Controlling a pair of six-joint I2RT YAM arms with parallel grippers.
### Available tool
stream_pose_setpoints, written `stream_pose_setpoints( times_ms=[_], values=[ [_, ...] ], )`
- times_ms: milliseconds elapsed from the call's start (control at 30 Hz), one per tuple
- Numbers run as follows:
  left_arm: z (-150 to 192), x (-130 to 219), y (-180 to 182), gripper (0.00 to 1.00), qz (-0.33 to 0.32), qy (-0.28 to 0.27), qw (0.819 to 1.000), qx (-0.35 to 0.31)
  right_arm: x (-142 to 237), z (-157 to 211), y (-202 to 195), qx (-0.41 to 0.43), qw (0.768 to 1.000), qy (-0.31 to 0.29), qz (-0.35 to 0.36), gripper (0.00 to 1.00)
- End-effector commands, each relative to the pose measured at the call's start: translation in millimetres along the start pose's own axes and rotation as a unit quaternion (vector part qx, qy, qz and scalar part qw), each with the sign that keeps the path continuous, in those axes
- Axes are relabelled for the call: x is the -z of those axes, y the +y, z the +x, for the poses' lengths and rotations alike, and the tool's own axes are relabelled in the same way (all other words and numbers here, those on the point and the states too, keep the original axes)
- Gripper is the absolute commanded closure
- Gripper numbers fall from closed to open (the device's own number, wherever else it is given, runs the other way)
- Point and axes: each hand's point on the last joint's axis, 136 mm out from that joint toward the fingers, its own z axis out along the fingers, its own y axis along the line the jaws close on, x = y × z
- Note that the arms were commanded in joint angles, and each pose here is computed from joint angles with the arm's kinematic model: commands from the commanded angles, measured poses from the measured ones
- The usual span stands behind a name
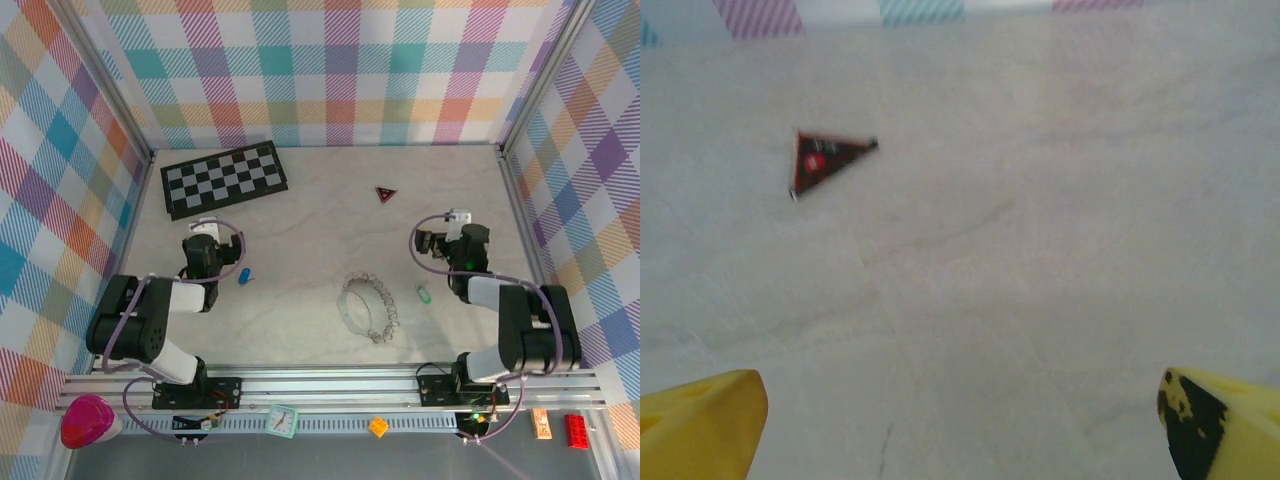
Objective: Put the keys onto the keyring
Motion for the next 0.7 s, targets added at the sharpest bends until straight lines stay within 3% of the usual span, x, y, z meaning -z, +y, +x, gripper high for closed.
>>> stream_pose_setpoints(
  times_ms=[0, 133, 300, 567, 667],
  values=[
    [-31.3, 19.0, 13.1, 0.0, -0.025, -0.033, 0.999, 0.025, 19.2, -29.2, 5.6, -0.06, 0.998, 0.021, 0.002, 0.0],
    [-44.2, 34.1, 2.7, 0.0, 0.005, -0.004, 0.999, 0.048, 34.8, -25.3, 18.8, -0.174, 0.981, 0.088, -0.015, 0.05],
    [-41.8, 53.8, -31.4, 0.05, 0.093, 0.028, 0.993, 0.074, 58.8, 6.0, 42.4, -0.254, 0.951, 0.172, -0.045, 0.16],
    [-24.2, 93.3, -97.6, 0.07, 0.188, 0.058, 0.979, 0.048, 116.1, 66.2, 87.0, -0.265, 0.91, 0.304, -0.095, 0.34],
    [-11.5, 110.1, -119.2, 0.08, 0.209, 0.072, 0.974, 0.04, 135.7, 87.5, 100.9, -0.241, 0.9, 0.35, -0.103, 0.47]
  ],
)
